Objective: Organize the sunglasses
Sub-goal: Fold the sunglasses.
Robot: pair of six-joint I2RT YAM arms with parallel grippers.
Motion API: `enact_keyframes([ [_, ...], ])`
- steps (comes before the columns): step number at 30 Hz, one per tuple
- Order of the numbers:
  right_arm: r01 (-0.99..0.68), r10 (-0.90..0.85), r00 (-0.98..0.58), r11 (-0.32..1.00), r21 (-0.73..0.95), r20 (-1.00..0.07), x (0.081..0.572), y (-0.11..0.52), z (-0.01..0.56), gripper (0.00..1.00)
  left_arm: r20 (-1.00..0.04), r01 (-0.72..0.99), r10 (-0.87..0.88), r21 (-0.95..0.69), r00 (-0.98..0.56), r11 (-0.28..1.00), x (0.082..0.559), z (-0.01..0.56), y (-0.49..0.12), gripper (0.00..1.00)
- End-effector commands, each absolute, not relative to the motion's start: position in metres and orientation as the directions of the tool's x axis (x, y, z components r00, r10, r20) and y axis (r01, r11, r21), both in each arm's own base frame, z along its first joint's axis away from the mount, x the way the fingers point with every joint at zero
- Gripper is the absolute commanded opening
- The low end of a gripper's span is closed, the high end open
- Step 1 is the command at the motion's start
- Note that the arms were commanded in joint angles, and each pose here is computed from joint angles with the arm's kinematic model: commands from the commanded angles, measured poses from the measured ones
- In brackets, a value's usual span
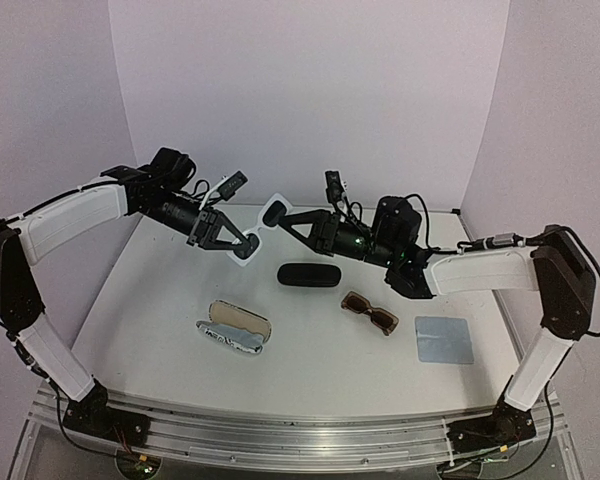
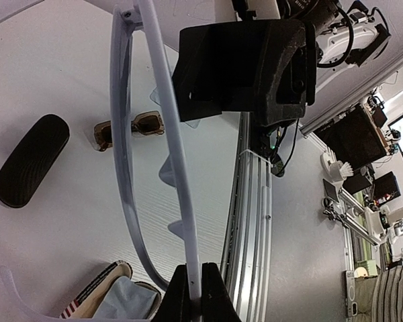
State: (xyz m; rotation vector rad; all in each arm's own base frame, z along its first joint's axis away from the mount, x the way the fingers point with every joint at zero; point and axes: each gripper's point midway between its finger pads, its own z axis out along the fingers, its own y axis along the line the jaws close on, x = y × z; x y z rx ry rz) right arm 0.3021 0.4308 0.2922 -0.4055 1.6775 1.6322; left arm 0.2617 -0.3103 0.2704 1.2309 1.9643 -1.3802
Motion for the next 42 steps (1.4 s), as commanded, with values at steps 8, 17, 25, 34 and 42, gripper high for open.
enact_keyframes([
  [8, -0.668, 0.300, -0.673, 0.144, 0.730, -0.676, 0.320, 0.440, 0.298, 0.37, -0.826, 0.898, 0.384, -0.440, -0.414, 0.020, 0.253, 0.301, -0.314, 0.00],
  [17, -0.683, 0.283, -0.662, 0.152, 0.714, -0.694, 0.317, 0.436, 0.299, 0.50, -0.829, 0.904, 0.390, -0.426, -0.400, 0.021, 0.252, 0.300, -0.313, 0.00],
  [25, -0.611, 0.304, -0.703, 0.206, 0.765, -0.643, 0.321, 0.425, 0.274, 0.54, -0.847, 0.920, 0.380, -0.392, -0.372, 0.027, 0.259, 0.310, -0.316, 0.00],
  [34, -0.676, 0.295, -0.667, 0.148, 0.722, -0.685, 0.311, 0.426, 0.303, 0.51, -0.837, 0.916, 0.394, -0.401, -0.380, 0.031, 0.257, 0.299, -0.314, 0.00],
  [42, -0.782, 0.182, -0.608, 0.035, 0.623, -0.773, 0.267, 0.420, 0.307, 0.50, -0.841, 0.916, 0.382, -0.401, -0.382, 0.033, 0.259, 0.304, -0.316, 0.00],
])
